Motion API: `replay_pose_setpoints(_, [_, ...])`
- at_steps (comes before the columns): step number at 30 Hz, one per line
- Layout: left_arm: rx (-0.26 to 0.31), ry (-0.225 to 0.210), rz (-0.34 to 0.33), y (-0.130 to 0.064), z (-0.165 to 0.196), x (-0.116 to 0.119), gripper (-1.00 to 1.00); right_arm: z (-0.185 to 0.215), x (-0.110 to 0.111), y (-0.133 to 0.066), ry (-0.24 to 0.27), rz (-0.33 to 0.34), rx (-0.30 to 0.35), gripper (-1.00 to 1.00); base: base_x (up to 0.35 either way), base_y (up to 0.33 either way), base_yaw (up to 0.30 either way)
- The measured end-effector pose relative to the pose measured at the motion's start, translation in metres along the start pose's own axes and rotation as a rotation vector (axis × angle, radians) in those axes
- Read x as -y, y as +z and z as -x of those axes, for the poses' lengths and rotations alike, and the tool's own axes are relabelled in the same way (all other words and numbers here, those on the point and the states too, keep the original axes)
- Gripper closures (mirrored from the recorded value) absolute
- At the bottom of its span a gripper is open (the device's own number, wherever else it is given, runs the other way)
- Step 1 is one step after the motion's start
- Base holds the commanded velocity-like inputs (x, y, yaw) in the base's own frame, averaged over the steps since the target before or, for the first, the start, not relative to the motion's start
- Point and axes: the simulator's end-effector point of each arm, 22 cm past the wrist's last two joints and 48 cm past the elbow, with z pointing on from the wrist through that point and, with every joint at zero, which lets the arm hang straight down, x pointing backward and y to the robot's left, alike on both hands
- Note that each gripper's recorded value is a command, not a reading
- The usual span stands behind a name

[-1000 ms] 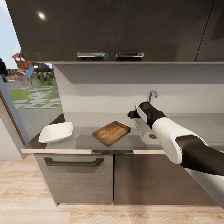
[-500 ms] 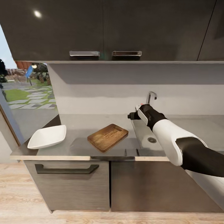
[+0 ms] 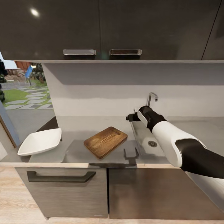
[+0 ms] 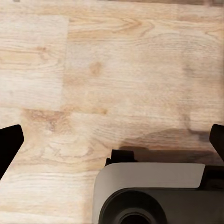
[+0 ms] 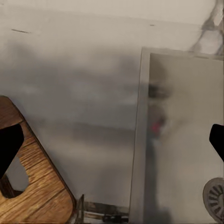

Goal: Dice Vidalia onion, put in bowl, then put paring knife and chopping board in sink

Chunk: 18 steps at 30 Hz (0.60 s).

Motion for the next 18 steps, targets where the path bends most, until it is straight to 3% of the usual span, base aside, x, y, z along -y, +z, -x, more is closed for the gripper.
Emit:
replay_pose_setpoints(8, [0.000, -0.001, -0.001, 0.000, 0.000, 0.001, -1.00, -0.005, -0.015, 0.001, -0.012, 0.061, -0.008, -1.00, 0.001, 0.000, 0.000])
replay_pose_setpoints(18, [0.000, -0.001, -0.001, 0.000, 0.000, 0.001, -1.00, -0.016, -0.018, 0.005, -0.025, 0.068, -0.023, -1.00, 0.000, 0.000, 0.000])
